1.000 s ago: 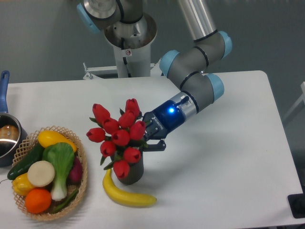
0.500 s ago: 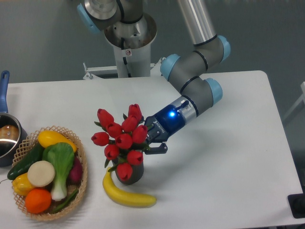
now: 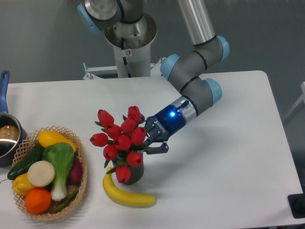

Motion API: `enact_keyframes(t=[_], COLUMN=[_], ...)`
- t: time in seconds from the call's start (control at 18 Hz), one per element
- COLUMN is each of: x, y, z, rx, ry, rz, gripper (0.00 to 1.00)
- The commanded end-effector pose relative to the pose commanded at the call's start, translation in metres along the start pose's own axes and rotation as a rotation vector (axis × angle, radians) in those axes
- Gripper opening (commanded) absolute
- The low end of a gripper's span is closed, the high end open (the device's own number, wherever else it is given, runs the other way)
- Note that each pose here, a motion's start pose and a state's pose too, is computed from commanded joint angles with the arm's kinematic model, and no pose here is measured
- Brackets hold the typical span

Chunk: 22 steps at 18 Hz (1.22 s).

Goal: Insert the flowers into the vase

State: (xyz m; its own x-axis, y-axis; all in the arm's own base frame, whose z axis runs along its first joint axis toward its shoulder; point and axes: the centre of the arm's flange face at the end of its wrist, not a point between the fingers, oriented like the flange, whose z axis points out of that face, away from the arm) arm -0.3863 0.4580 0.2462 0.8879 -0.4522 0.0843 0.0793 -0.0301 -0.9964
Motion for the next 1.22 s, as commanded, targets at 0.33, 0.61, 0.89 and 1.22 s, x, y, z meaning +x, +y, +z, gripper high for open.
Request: enact_keyframes(t=[0.33,0.61,0.89,1.22], x=[0.005,0.004,0.004,0.01], y=[0.008,0.009,0.01,-0.002], z=[0.001,0.0,-0.011,-0.027], rx=[-0.003,-0.003,-0.002,-0.011], ry=[0.001,0.0,-0.02,-0.05], rz=[0.005,0.038,0.042,0.061], gripper=[0.33,0.64,1.0,1.0])
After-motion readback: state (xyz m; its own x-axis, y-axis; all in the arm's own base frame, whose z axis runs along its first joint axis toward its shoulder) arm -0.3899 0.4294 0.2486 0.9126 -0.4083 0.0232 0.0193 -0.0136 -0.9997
